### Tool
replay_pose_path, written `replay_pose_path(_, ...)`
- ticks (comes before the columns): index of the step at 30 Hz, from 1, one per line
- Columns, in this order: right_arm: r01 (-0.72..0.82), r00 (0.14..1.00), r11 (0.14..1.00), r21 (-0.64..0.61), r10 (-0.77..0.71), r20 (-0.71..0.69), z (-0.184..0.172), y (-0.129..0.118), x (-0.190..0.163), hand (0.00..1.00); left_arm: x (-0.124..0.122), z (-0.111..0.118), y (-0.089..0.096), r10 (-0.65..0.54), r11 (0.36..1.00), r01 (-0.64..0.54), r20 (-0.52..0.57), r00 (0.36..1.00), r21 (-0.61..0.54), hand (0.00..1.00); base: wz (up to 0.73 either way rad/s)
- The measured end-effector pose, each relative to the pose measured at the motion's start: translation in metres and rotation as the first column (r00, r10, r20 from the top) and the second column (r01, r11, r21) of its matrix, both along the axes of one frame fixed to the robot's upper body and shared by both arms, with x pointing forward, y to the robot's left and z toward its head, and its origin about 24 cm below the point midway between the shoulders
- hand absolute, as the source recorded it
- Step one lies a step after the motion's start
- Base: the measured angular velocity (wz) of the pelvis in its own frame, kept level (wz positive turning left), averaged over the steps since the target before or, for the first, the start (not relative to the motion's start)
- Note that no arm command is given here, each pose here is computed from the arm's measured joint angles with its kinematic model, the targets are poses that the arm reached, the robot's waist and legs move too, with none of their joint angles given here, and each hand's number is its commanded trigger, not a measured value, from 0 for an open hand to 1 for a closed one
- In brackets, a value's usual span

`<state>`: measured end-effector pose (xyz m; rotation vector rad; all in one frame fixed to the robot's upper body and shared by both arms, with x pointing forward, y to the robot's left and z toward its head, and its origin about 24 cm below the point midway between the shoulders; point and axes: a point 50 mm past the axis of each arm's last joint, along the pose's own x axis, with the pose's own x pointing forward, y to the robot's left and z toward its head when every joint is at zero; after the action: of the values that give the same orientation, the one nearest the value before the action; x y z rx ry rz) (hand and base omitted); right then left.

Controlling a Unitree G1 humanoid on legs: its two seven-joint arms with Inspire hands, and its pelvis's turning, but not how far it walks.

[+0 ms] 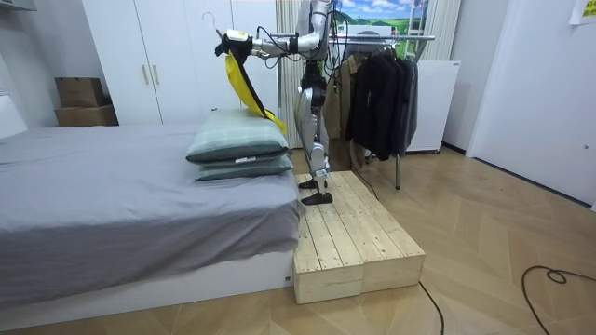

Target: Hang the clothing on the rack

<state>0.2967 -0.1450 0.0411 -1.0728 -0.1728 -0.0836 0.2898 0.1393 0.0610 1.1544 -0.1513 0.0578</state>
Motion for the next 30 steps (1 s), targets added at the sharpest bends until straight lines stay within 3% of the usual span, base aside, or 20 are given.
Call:
replay_pose_path(12,0.083,0.996,0.988,0.132,-0.079,-0.037,-0.006,-0.010,0.001,1.00,-0.001,-0.003,-0.005,-0.005,1.000,0.005,-0.014,1.000,-0.023,1.00,0.00)
replay_pose_path(28,0.094,0.995,0.989,0.113,-0.091,-0.038,-0.008,-0.015,0.001,1.00,-0.002,-0.002,-0.007,-0.020,1.000,0.020,-0.010,1.000,0.011,0.97,0.03)
replay_pose_path(29,0.094,0.995,0.989,0.113,-0.091,-0.038,-0.008,-0.015,0.001,1.00,-0.002,-0.002,-0.007,-0.020,1.000,0.020,-0.010,1.000,0.011,0.14,0.00)
replay_pose_path(30,0.094,0.995,0.989,0.112,-0.091,-0.038,-0.008,-0.015,0.001,1.00,-0.002,-0.002,-0.007,-0.020,1.000,0.020,-0.010,1.000,0.011,0.00,0.00)
